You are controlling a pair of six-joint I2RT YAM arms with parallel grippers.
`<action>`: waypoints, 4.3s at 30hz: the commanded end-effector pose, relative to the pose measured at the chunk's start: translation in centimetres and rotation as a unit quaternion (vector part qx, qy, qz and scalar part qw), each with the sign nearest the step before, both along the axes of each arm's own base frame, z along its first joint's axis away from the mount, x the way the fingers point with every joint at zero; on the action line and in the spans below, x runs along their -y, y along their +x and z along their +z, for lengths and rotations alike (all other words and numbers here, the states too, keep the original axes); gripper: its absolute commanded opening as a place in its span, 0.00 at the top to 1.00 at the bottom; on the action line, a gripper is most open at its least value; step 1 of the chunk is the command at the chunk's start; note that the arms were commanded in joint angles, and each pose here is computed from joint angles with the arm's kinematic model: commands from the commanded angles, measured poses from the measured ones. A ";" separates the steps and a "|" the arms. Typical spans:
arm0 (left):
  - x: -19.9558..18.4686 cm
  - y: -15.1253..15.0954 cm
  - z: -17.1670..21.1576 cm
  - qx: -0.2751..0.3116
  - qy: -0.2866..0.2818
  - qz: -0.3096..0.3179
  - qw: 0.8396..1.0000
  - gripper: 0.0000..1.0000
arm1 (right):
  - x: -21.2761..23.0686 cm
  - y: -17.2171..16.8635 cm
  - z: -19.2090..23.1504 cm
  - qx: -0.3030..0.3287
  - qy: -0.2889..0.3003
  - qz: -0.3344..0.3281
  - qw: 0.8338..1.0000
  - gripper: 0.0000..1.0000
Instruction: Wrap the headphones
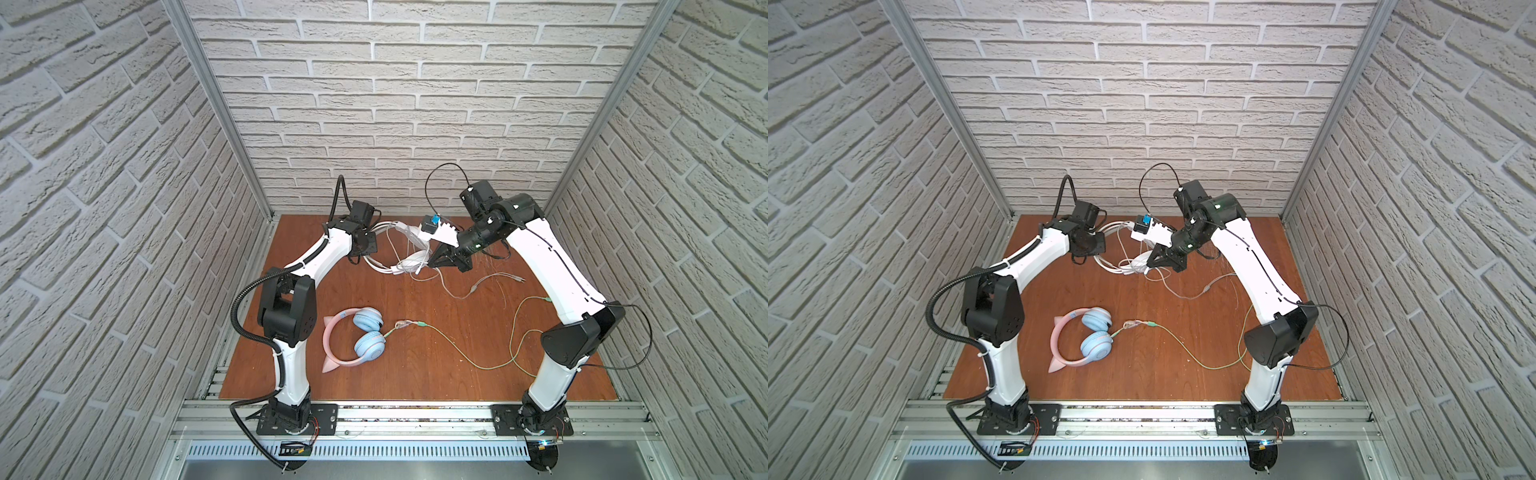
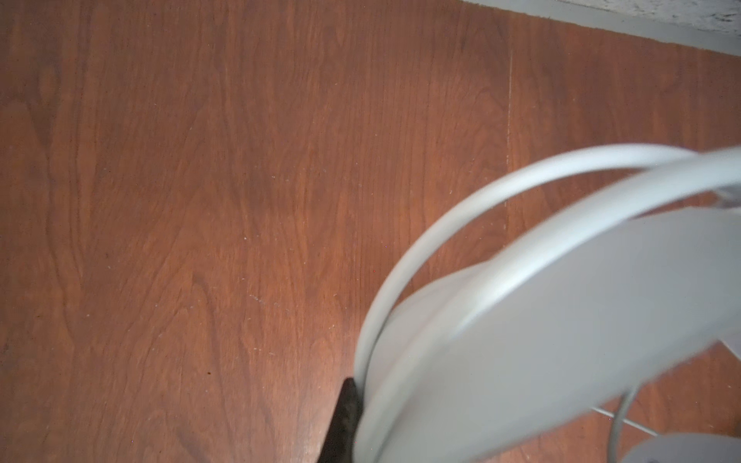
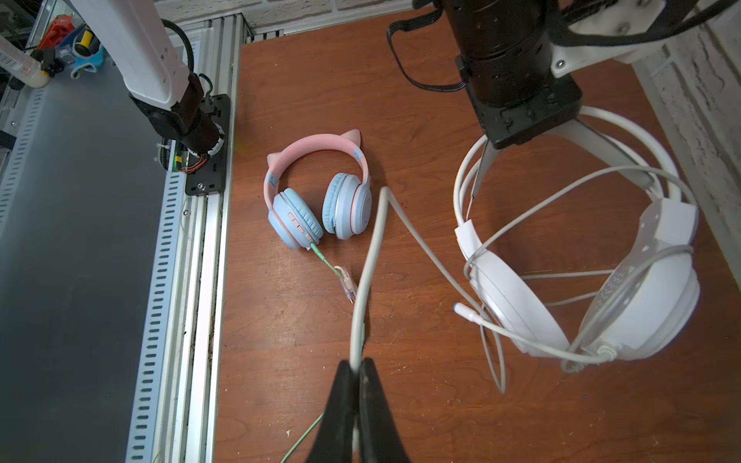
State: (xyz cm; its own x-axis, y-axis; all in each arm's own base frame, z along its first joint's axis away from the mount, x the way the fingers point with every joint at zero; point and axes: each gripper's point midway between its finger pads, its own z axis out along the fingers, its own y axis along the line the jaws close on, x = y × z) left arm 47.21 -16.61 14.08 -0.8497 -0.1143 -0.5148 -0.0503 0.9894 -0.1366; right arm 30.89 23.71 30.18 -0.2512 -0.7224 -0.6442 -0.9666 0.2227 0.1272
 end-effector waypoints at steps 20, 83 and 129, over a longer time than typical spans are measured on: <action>-5.1 1.2 3.3 0.063 -0.022 0.112 0.991 1.00 | 6.1 -5.9 -4.3 0.059 0.037 -0.077 0.995 0.95; -7.3 0.7 2.5 0.069 -0.040 0.158 0.984 1.00 | 6.2 1.2 -21.7 0.144 -0.301 -0.050 0.941 0.42; -5.1 1.2 1.1 0.041 -0.013 0.120 0.992 1.00 | -0.3 -5.4 -9.1 0.133 -0.087 0.078 0.984 0.95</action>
